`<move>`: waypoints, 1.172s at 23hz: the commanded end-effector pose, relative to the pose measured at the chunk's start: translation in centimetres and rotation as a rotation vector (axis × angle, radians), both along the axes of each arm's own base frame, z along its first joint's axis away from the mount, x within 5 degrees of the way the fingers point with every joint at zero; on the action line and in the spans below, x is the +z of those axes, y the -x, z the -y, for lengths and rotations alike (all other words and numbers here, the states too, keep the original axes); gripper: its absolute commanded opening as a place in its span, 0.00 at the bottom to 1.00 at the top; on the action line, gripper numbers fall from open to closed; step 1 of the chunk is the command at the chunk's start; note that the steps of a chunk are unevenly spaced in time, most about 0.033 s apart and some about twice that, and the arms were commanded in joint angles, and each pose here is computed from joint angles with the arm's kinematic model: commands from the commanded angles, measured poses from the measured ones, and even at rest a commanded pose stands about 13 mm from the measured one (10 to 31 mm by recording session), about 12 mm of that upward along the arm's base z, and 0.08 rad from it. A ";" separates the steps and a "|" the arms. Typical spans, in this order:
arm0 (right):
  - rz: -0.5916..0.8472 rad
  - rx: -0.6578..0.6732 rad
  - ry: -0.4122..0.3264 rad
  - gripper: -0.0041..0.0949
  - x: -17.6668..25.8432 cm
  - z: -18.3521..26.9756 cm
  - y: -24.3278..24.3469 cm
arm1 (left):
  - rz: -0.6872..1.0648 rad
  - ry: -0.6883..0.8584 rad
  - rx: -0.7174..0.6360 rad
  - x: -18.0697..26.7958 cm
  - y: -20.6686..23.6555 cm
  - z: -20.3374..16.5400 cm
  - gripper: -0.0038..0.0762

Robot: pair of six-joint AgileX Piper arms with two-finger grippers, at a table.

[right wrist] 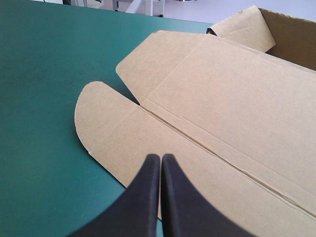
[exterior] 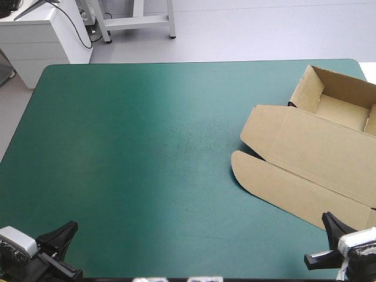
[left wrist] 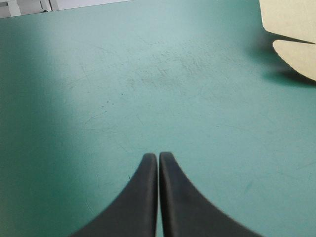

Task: Fold the box

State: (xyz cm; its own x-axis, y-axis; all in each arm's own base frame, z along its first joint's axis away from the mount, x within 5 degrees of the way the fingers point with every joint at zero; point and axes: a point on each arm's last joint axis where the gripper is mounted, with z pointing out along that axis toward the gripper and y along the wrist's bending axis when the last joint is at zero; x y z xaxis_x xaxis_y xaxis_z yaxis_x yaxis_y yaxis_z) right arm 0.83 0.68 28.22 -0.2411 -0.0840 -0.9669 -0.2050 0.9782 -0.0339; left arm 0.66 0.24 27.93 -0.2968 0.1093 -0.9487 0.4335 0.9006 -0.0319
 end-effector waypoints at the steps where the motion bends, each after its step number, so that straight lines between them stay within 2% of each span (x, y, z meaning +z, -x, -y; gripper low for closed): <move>1: 0.127 -0.016 -0.025 0.04 1.3 0.2 0.5 | 0.093 0.056 -0.008 1.3 0.2 -0.1 0.04; 27: 0.126 -0.017 -0.029 0.04 1.3 0.2 0.5 | 0.099 0.048 -0.012 1.3 0.2 -0.1 0.04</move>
